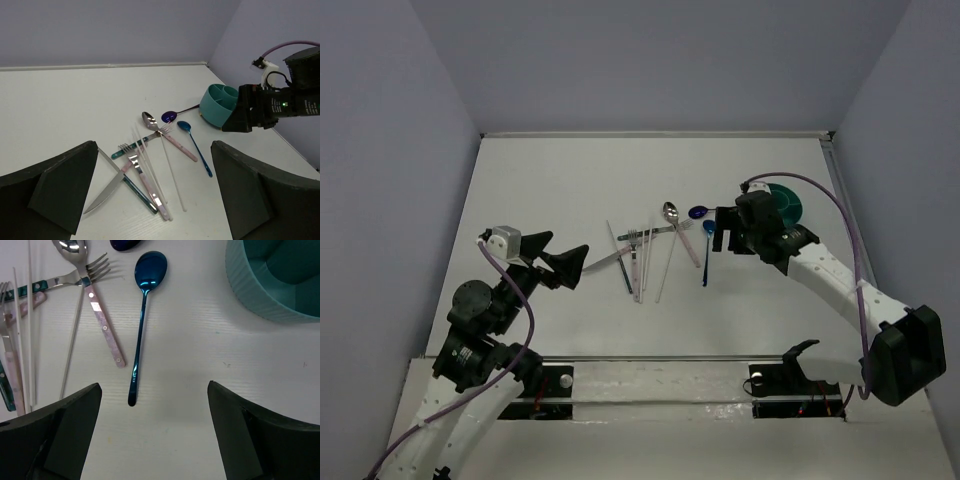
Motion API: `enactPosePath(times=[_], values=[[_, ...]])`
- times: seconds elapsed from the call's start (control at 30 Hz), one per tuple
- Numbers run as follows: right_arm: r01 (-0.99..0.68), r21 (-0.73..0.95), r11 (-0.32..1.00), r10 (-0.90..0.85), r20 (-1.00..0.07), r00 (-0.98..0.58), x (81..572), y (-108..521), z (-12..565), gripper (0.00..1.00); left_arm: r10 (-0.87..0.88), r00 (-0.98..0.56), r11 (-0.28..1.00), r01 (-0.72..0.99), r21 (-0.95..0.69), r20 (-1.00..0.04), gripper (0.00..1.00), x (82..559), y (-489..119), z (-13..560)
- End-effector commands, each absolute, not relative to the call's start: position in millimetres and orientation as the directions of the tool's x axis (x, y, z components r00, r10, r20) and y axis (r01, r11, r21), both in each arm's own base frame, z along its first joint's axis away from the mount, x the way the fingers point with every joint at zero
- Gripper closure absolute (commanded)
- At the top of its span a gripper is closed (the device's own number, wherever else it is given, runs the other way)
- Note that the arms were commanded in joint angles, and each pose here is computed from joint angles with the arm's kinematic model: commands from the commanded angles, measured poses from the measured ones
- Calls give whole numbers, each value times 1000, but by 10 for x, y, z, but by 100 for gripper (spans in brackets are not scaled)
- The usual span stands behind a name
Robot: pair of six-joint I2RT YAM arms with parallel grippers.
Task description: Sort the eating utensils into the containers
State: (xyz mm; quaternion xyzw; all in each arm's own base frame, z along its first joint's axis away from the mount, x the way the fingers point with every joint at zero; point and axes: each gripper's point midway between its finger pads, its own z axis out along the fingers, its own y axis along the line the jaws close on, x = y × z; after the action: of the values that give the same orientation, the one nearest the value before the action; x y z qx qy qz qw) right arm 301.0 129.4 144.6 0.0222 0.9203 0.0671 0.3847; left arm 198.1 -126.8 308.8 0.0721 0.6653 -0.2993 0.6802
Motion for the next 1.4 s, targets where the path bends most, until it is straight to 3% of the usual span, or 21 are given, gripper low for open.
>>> enactPosePath(times=[0.0,0.7,1.37], values=[[18,111,994,95,-740,-665,3218,1306,1551,7,-343,16,810,512,-287,-939,1,1931,-1201,3385],[73,20,997,68,-668,-741,3815,1392,929,21,-335,-2,807,515,-288,-942,1,1937,-1223,3346],[20,90,996,70,-592,-803,3954,1700,411,56,-331,-6,802,525,-285,-944,1,1954,-1251,3343]])
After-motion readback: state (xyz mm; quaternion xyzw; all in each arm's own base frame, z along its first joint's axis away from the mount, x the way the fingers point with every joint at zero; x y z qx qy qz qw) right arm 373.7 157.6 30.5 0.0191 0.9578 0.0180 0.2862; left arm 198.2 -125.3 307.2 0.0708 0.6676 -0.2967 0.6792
